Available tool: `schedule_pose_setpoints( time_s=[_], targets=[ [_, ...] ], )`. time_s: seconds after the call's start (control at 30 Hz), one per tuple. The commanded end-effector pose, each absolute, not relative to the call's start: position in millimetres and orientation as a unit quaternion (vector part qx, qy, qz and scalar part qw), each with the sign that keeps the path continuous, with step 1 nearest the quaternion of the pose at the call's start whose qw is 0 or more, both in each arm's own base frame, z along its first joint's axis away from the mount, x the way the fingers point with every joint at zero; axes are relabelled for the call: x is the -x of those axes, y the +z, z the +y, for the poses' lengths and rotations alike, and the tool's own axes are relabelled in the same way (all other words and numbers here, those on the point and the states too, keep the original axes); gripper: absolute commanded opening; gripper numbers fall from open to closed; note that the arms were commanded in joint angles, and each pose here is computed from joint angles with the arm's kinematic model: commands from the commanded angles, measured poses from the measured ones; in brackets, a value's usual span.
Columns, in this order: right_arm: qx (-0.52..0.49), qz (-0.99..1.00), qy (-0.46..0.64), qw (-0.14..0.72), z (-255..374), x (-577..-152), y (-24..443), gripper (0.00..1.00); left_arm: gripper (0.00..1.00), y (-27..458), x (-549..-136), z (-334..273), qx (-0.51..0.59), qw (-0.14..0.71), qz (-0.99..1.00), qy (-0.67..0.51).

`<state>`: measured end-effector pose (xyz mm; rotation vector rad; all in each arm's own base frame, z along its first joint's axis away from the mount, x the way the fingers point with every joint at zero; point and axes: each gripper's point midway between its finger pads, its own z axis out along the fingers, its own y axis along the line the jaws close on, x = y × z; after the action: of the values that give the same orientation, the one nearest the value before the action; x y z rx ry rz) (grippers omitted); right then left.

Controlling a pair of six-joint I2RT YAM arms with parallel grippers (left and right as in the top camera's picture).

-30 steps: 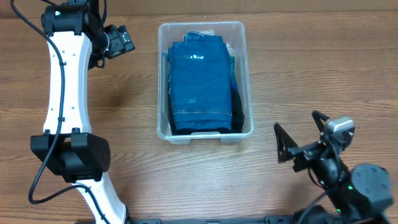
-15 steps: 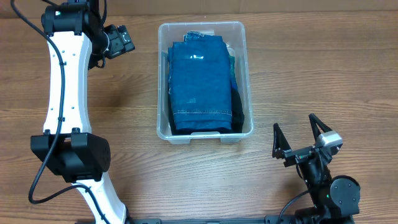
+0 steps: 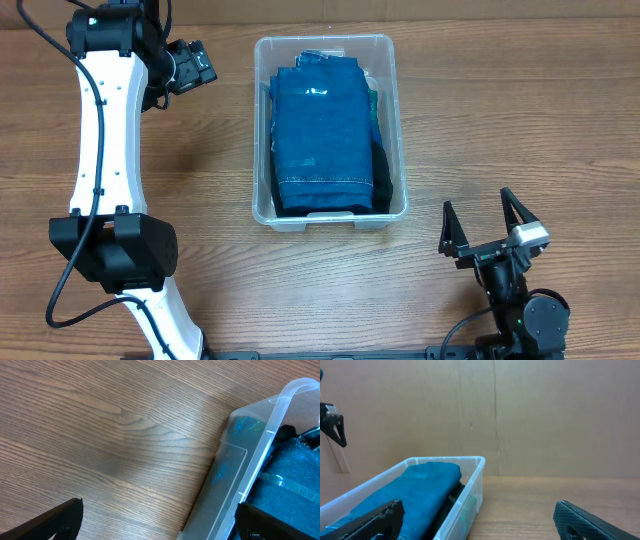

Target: Pack container

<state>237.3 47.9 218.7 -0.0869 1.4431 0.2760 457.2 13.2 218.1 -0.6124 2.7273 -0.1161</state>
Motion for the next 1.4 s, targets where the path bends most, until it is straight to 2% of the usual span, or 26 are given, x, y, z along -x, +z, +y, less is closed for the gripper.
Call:
schedule_pose_setpoints(
  time_s=[0.0, 0.13, 0.3, 1.37],
  targets=[
    [0.034, 0.672, 0.115, 0.731, 44.1, -241.4, 198.5, 1.00, 1.00, 223.7, -457.5, 15.7, 0.210, 0.180, 0.960, -0.036],
    [0.050, 0.676, 0.100, 0.728, 44.9, -241.4, 195.3, 1.00, 1.00, 223.5, -457.5, 15.6, 0.210, 0.179, 0.960, -0.036],
    [0.060, 0.712, 0.084, 0.695, 44.0, -242.4, 170.3, 1.00, 1.00, 223.5, -457.5, 15.6, 0.210, 0.179, 0.960, -0.036],
    [0.059, 0.711, 0.084, 0.695, 43.8, -242.5, 170.9, 1.00, 1.00, 219.9, -457.0, 13.5, 0.208, 0.174, 0.962, -0.036]
  ],
)
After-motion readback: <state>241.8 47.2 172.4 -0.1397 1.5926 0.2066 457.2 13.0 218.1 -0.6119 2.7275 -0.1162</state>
